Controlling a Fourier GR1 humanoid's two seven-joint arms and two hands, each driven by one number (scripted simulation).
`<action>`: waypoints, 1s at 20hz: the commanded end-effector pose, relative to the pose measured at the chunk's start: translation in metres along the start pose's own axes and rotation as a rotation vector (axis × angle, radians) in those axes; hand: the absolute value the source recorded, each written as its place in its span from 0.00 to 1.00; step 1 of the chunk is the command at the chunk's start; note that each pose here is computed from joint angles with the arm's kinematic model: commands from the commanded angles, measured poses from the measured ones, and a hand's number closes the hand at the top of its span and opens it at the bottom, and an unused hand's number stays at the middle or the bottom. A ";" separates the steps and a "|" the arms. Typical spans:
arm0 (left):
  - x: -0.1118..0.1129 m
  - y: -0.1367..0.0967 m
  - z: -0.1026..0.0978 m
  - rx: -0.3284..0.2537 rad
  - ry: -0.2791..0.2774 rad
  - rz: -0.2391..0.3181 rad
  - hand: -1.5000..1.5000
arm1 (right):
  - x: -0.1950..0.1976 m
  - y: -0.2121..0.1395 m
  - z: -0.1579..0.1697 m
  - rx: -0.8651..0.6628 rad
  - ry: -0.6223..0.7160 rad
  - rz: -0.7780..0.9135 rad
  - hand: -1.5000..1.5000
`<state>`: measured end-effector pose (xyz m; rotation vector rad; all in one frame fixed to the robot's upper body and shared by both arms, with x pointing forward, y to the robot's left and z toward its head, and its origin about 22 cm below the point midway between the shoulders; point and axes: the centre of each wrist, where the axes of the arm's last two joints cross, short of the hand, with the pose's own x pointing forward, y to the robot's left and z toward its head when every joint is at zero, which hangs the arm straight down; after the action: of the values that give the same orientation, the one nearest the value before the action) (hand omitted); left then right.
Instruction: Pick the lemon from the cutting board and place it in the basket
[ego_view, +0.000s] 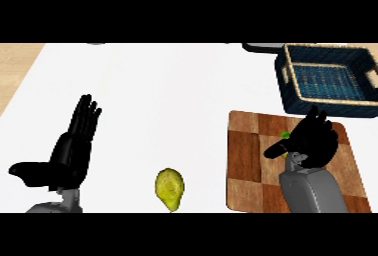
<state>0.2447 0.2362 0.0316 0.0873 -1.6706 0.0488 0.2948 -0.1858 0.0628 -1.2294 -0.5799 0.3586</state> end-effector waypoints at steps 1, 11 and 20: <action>0.004 0.007 0.002 0.005 -0.009 -0.011 0.50 | 0.016 -0.003 -0.002 0.029 0.160 0.020 0.00; 0.011 0.003 -0.007 0.000 -0.005 -0.002 0.50 | -0.002 0.023 -0.013 0.062 0.159 -0.006 0.00; 0.003 -0.008 0.018 0.000 -0.001 0.003 0.50 | -0.011 0.030 -0.023 0.072 0.163 -0.023 0.00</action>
<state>0.2373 0.2375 0.0298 0.0871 -1.6702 0.0533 0.2986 -0.1968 0.0269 -1.1666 -0.5201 0.3517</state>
